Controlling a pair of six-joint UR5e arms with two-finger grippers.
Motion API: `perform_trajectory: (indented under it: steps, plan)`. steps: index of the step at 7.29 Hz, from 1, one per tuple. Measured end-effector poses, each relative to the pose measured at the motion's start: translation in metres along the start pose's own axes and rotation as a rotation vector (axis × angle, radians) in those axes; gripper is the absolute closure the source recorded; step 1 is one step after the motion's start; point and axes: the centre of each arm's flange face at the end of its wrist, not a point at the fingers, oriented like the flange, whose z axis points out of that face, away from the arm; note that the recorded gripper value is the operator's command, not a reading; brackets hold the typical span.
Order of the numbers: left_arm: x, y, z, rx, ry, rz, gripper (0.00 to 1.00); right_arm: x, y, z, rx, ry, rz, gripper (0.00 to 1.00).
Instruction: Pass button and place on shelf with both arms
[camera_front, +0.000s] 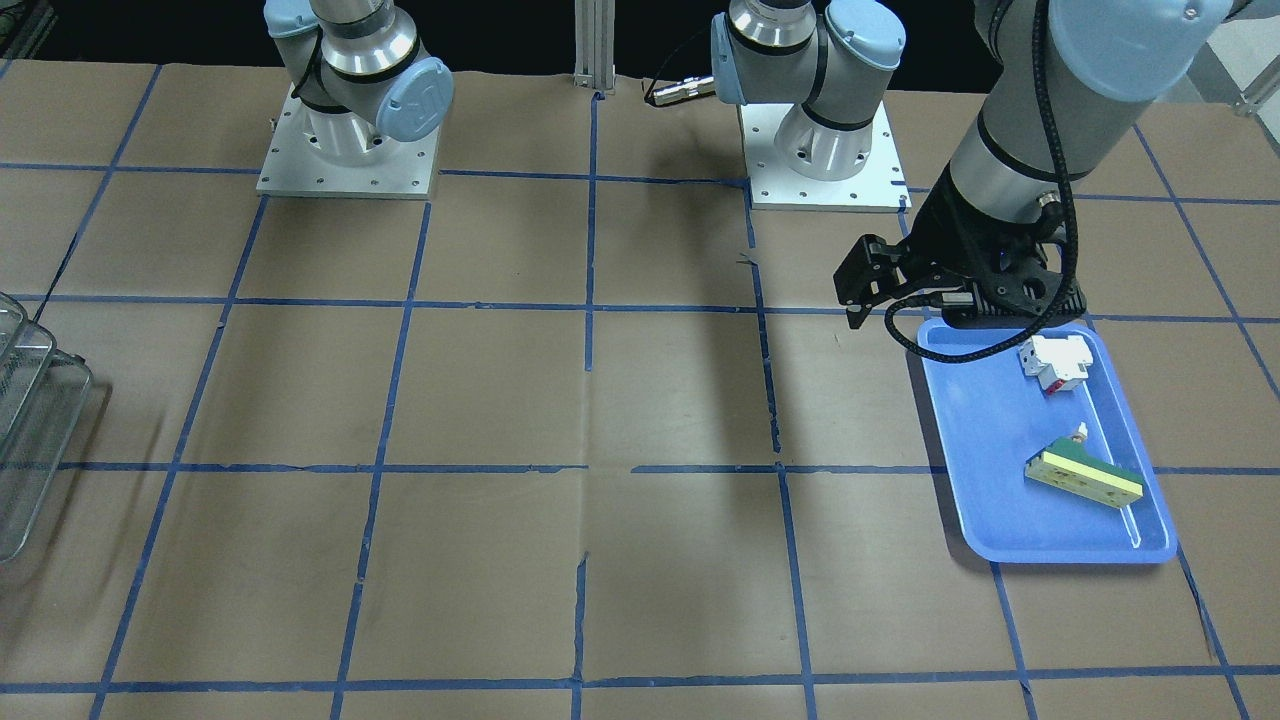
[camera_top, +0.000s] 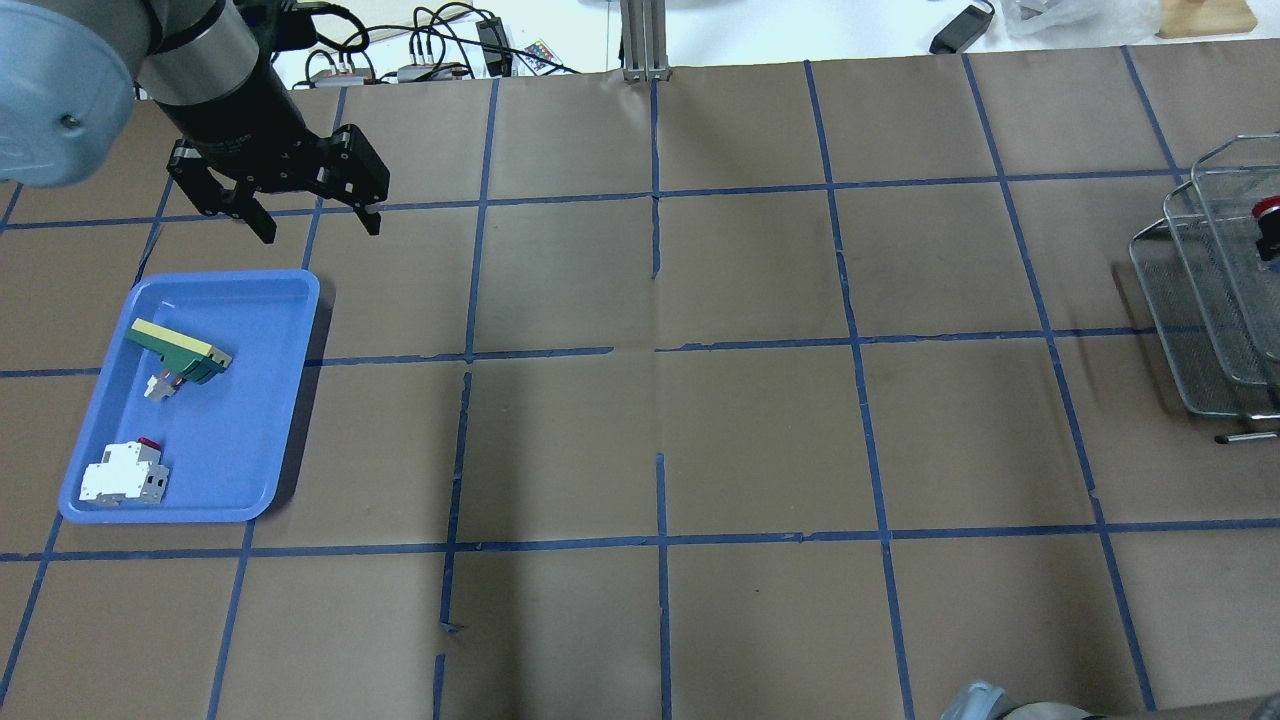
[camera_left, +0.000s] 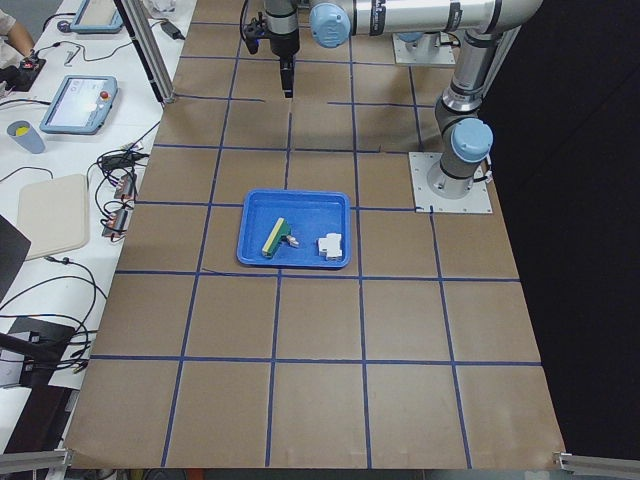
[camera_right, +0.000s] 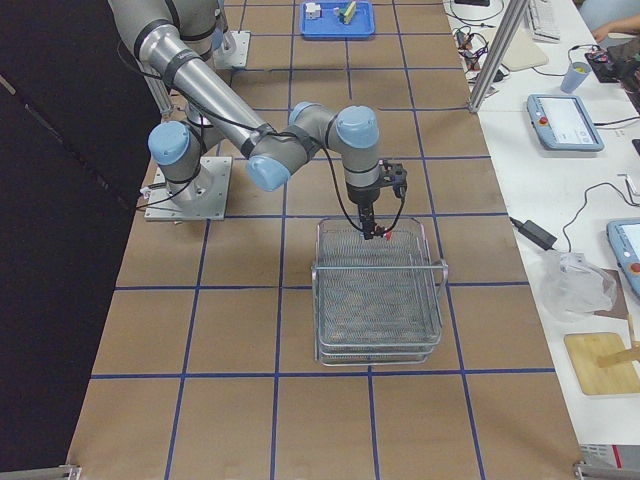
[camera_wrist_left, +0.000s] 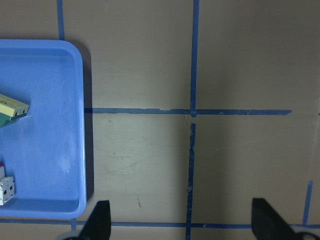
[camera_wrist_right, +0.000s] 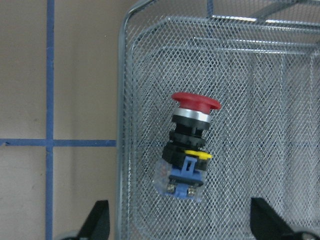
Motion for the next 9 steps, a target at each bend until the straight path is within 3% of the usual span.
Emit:
perform_trajectory:
  steps: [2, 4, 7, 9]
  plan:
    - [0.002, 0.0, 0.0, 0.001, 0.0, 0.007, 0.0, -0.061, 0.015, -0.055, -0.04, -0.047, 0.06, 0.0]
    - [0.002, 0.0, 0.0, 0.001, 0.001, 0.01, 0.0, -0.162, 0.03, -0.108, -0.077, -0.088, 0.076, 0.0]
    - [0.002, 0.0, 0.001, 0.0, 0.001, 0.012, 0.0, -0.305, 0.056, -0.148, -0.115, -0.12, 0.115, 0.0]
    - [0.003, 0.0, 0.001, 0.0, 0.001, 0.013, 0.0, -0.366, 0.07, -0.167, -0.116, -0.159, 0.11, 0.0]
